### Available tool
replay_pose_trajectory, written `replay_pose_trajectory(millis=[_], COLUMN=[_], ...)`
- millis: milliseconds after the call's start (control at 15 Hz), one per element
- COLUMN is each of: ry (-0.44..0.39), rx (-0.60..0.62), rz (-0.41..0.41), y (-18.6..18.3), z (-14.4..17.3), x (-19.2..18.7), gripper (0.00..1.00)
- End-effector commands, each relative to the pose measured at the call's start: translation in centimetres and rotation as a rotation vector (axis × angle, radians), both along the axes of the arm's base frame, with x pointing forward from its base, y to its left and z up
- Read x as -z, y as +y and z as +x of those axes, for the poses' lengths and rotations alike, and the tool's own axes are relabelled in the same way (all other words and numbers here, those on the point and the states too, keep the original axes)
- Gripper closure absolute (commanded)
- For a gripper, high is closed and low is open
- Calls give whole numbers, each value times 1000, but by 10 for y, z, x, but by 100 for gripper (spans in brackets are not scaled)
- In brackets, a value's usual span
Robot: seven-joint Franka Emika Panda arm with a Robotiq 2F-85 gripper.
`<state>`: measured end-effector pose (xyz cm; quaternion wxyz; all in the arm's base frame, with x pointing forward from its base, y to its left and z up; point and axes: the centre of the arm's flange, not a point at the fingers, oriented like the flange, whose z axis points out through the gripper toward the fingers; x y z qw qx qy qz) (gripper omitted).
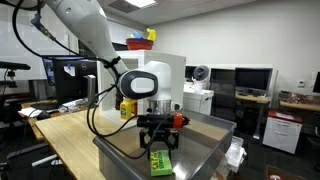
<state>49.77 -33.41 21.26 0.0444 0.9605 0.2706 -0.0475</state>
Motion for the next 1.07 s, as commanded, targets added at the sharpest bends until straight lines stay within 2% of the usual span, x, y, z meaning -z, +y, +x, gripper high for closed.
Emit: replay_pose_trajectory(millis=[0,400,533,1000], ry=[-18,-68,-108,-149], rx=[65,137,159,171], rz=[-29,-84,-91,-139], y=[-4,-13,-8,5], z=[-3,4,10,22], x=[-28,-82,-109,-167], gripper=[47,47,47,47])
